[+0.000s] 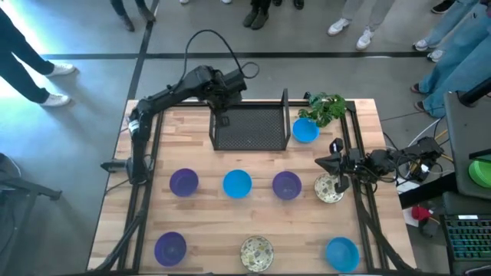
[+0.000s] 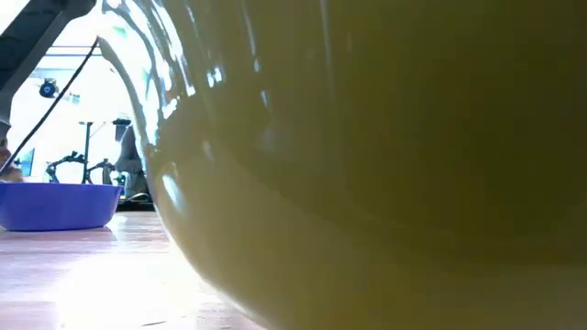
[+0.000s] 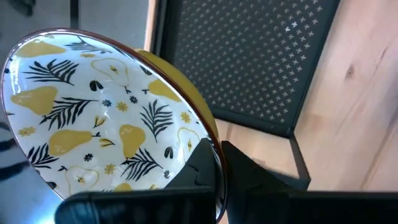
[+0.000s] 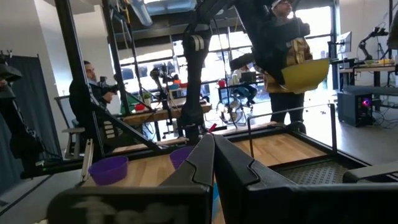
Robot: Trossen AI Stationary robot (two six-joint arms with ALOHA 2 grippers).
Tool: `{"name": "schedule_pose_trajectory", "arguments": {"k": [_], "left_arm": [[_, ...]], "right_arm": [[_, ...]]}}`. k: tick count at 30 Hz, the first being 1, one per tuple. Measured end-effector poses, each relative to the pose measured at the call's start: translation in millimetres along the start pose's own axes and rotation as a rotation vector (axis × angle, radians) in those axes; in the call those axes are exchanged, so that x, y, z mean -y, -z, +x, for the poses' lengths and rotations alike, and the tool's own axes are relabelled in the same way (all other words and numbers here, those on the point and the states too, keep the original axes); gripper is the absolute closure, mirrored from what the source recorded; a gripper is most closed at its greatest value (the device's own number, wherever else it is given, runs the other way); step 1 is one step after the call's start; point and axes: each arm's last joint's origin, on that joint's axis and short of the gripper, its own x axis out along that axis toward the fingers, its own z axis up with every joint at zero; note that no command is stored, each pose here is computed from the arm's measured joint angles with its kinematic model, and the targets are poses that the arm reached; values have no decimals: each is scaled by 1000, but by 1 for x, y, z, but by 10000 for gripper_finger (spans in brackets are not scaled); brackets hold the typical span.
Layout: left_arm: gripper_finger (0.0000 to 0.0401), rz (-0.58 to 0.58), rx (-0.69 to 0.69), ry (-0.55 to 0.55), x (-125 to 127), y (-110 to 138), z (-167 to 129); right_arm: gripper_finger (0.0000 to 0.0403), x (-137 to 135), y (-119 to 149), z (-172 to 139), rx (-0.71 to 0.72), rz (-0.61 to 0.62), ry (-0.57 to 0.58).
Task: Pick & Place Mini bowls
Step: Put the top white bowl on the shelf
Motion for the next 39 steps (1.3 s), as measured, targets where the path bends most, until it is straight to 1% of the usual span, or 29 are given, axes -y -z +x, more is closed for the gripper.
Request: {"name": "schedule_pose_trajectory", "arguments": {"k": [4,10,14,19,26,30,39], "left_arm": [[400,50,-9,9,5,-11,15],[400,104,-48,30,12,-24,41],[400,129,-51,32,15,-33,55],[400,139,-70,39,17,-39,71],[400,148,-57,37,20,-49,89],[400,151,-85,48,21,-51,102],[400,131,-127,81,13,-52,130]], "right_arm": [[394,0,0,0,0,0,0],[394,0,0,0,0,1,1],[394,0,0,0,0,2,1],[394,0,0,0,0,1,0],[394,0,0,0,0,1,0],[394,0,0,0,0,1,1],[394,0,0,0,-1,1,0]]}}
